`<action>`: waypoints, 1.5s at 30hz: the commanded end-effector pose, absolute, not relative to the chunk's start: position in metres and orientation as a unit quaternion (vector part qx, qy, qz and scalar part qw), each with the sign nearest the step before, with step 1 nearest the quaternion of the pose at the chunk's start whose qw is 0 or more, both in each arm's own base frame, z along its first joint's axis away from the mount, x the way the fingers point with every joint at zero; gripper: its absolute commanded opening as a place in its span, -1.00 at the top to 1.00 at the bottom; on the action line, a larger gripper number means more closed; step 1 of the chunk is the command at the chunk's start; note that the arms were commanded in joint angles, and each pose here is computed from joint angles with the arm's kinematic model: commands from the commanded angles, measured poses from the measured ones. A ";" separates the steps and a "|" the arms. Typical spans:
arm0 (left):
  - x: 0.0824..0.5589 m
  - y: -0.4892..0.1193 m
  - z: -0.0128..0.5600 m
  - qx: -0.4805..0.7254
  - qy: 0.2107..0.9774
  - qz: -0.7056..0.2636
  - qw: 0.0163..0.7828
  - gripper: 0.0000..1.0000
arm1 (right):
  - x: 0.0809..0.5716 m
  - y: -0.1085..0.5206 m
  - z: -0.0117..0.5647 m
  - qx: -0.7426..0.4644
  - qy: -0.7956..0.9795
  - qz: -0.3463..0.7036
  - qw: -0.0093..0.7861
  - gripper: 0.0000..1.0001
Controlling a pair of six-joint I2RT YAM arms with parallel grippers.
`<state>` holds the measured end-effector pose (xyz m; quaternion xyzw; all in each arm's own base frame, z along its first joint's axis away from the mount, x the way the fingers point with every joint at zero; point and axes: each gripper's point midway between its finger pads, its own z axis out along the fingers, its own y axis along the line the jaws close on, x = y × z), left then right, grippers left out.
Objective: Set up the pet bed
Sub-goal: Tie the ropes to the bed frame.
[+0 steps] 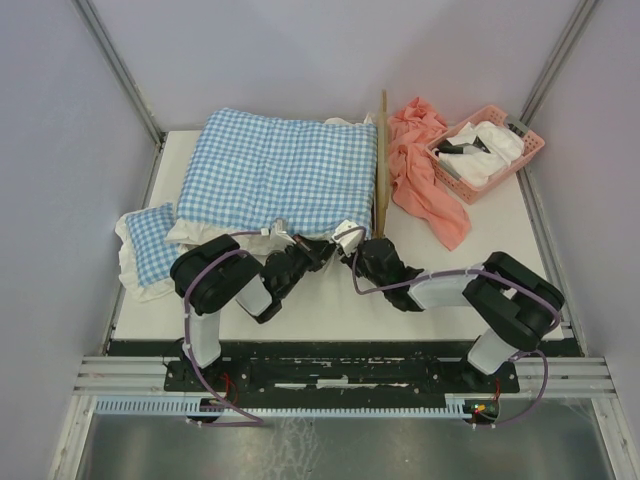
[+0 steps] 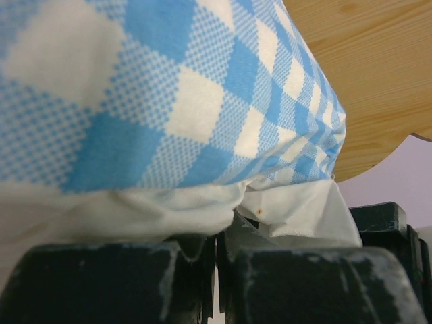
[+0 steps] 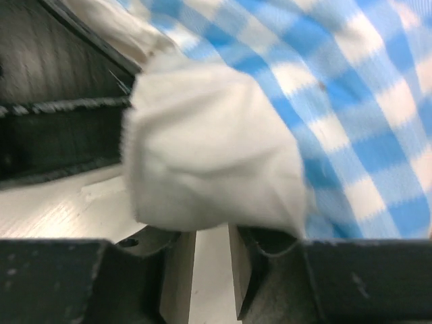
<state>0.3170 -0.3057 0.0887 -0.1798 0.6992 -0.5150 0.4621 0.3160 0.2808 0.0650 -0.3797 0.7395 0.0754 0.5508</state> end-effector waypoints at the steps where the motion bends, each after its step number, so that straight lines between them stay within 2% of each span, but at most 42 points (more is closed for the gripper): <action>1: 0.321 -0.297 0.103 -0.206 0.672 -0.529 0.476 0.95 | 0.305 0.269 0.075 -0.248 0.777 0.137 0.562 0.30; 4: 0.321 -0.297 0.104 -0.206 0.670 -0.531 0.476 0.95 | 0.297 0.267 0.082 -0.191 0.780 0.181 0.568 0.09; 9: 0.321 -0.295 0.102 -0.216 0.670 -0.529 0.473 0.95 | 0.283 0.287 0.084 -0.145 0.782 0.251 0.552 -0.02; 17: 0.319 -0.288 0.100 -0.201 0.684 -0.509 0.483 0.95 | 0.293 0.311 0.078 -0.101 0.764 0.248 0.587 -0.05; 30: 0.324 -0.272 0.106 -0.161 0.700 -0.449 0.531 0.95 | 0.320 0.333 0.043 -0.070 0.798 0.210 0.561 -0.05; 32: 0.324 -0.271 0.105 -0.160 0.703 -0.443 0.533 0.95 | 0.322 0.334 0.039 -0.069 0.802 0.206 0.556 0.05; 35: 0.324 -0.269 0.102 -0.162 0.704 -0.439 0.534 0.95 | 0.322 0.331 0.031 -0.063 0.811 0.195 0.548 0.37; 38: 0.324 -0.269 0.098 -0.162 0.706 -0.436 0.534 0.95 | 0.321 0.328 0.024 -0.068 0.818 0.183 0.541 0.45; 41: 0.323 -0.269 0.094 -0.168 0.705 -0.440 0.530 0.95 | 0.319 0.324 0.021 -0.071 0.820 0.177 0.539 0.91; 45: 0.322 -0.270 0.093 -0.175 0.701 -0.453 0.523 0.95 | 0.317 0.309 0.015 -0.072 0.826 0.148 0.539 0.96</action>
